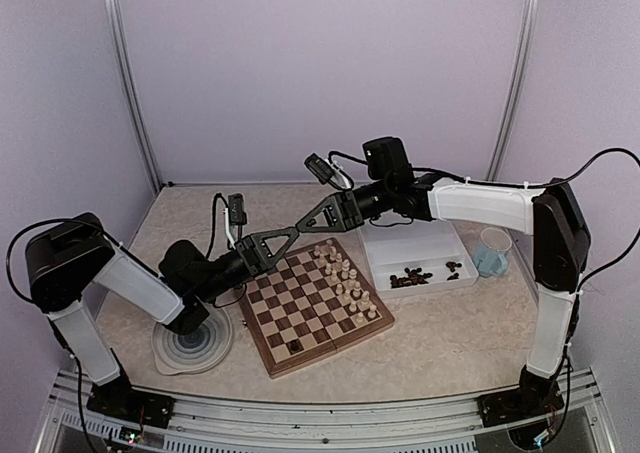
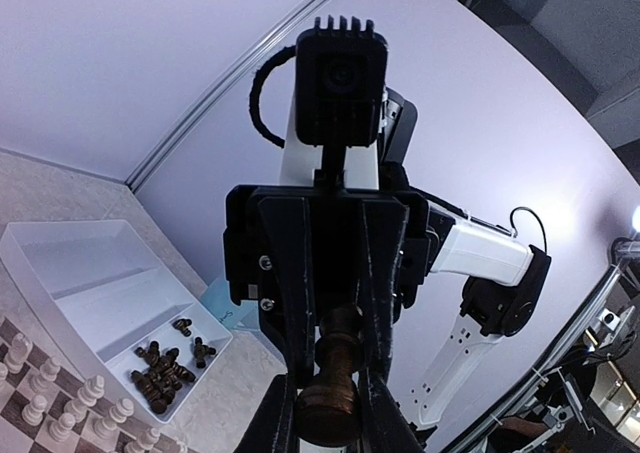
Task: Set up the chess pieces on the board
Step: Pass from the left arm to the right, then place the king on e8.
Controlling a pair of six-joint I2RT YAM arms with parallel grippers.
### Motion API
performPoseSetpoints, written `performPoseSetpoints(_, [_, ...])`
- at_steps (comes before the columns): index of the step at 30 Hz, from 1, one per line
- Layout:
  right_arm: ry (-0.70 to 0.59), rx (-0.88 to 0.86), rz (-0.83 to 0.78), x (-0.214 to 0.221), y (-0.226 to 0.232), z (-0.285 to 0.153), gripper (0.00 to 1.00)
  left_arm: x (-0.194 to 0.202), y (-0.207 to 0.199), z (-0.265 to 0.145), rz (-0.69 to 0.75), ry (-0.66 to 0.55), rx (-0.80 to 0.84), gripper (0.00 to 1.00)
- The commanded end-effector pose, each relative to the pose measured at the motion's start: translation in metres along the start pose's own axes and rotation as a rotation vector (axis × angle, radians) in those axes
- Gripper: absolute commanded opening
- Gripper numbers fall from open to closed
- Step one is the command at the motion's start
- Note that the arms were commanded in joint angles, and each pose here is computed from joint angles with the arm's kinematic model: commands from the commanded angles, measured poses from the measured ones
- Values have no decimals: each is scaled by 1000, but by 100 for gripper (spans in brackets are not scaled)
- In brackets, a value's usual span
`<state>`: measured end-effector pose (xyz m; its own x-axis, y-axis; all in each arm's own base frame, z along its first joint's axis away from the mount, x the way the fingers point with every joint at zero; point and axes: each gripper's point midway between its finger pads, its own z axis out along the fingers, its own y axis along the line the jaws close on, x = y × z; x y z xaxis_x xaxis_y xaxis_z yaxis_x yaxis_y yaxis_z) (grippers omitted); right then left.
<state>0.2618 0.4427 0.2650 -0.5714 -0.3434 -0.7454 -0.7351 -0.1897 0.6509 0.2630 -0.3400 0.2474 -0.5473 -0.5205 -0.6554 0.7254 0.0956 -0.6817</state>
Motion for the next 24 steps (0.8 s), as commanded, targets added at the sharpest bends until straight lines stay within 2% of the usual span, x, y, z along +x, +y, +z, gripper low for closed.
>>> performPoseSetpoints(1, [8, -17, -29, 1, 2, 6, 13, -8, -7, 6, 14, -32, 25, 2])
performPoseSetpoints(3, [12, 13, -36, 0, -1, 6, 5, -7, -3, 6, 10, -27, 8, 5])
performPoseSetpoints(5, [15, 62, -73, -5, -5, 5, 1, -5, 2, 6, 14, -15, -21, 13])
performPoseSetpoints(10, [54, 285, -204, -17, -26, 1, 0, -8, 24, -4, 100, 34, -217, 50])
performPoseSetpoints(11, [71, 337, -231, -18, -32, 2, 0, -3, 40, -11, 117, 78, -318, 55])
performPoseSetpoints(12, [100, 401, -280, -18, -39, 2, 0, -15, 36, -14, 153, 79, -360, 59])
performPoseSetpoints(14, [171, 476, -360, -13, -47, 11, 0, -31, 39, -26, 219, 103, -460, 63])
performPoseSetpoints(17, [299, 546, -450, 3, -57, 32, 0, -73, 39, -55, 265, 70, -589, 65])
performPoseSetpoints(22, [492, 568, -562, 32, -65, 71, 0, -144, 35, -116, 340, -41, -756, 66])
performPoseSetpoints(24, [570, 560, -568, 49, -76, 83, 0, -160, 35, -135, 379, -64, -816, 67])
